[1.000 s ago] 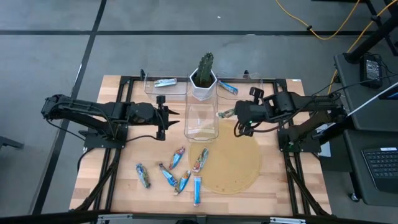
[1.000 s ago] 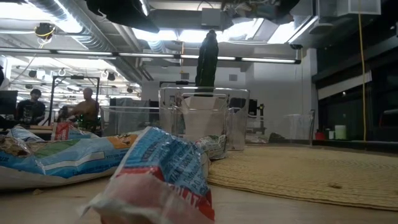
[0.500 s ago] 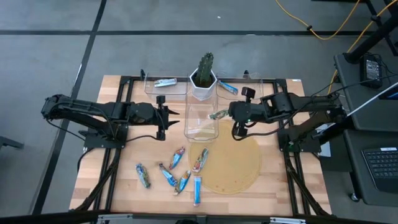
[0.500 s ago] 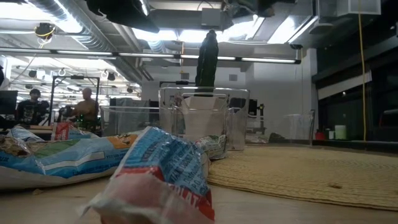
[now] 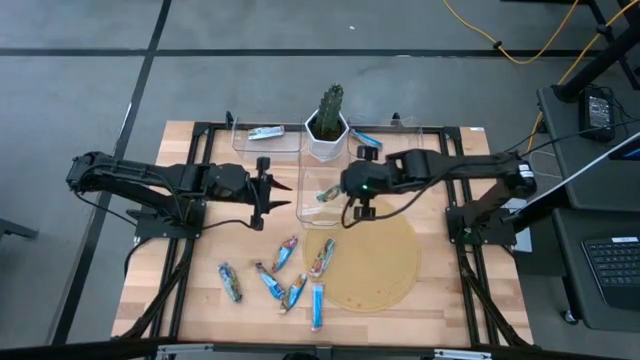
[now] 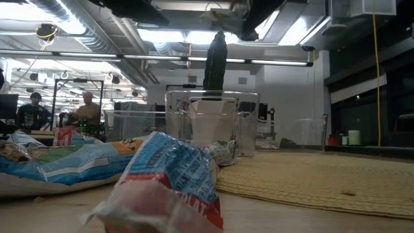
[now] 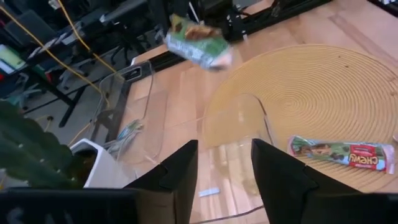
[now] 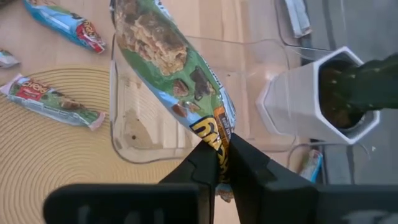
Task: Pick and place Granola Bars by type
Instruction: Put the yellow green granola bar into the left transparent bin
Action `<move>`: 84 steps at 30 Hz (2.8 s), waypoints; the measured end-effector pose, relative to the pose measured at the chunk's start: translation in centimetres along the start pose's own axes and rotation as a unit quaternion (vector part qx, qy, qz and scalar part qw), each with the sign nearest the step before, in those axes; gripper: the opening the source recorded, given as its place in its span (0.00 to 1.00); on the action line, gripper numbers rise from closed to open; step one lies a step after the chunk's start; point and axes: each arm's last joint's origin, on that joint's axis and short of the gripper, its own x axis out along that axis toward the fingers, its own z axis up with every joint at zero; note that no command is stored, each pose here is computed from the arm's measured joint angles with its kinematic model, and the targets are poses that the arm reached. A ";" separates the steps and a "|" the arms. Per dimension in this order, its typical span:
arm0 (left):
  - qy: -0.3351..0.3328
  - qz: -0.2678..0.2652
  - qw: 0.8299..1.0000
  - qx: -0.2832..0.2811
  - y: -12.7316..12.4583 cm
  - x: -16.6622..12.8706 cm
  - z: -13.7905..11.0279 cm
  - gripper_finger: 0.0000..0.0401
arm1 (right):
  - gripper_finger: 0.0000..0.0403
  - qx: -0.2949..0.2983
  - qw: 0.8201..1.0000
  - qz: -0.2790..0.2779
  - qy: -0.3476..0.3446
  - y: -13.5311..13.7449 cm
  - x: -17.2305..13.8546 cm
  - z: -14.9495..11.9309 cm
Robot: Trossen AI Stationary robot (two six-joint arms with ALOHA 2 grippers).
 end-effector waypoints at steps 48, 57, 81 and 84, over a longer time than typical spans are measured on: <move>-0.092 0.057 0.993 0.054 -0.8 3.8 3.9 0.62 | 0.10 -0.005 0.994 0.037 -0.106 -1.0 0.5 2.1; -0.065 0.090 0.992 0.052 -0.7 3.8 3.6 0.37 | 0.10 -0.005 0.994 0.037 -0.106 -1.0 0.5 2.1; -0.060 0.102 0.991 0.055 -0.6 3.8 3.6 0.07 | 0.38 -0.020 0.998 0.009 -0.060 0.6 -3.8 2.0; -0.042 0.116 0.991 0.058 -0.6 3.6 3.4 0.07 | 0.39 -0.012 1.000 -0.003 -0.029 1.2 -4.9 1.3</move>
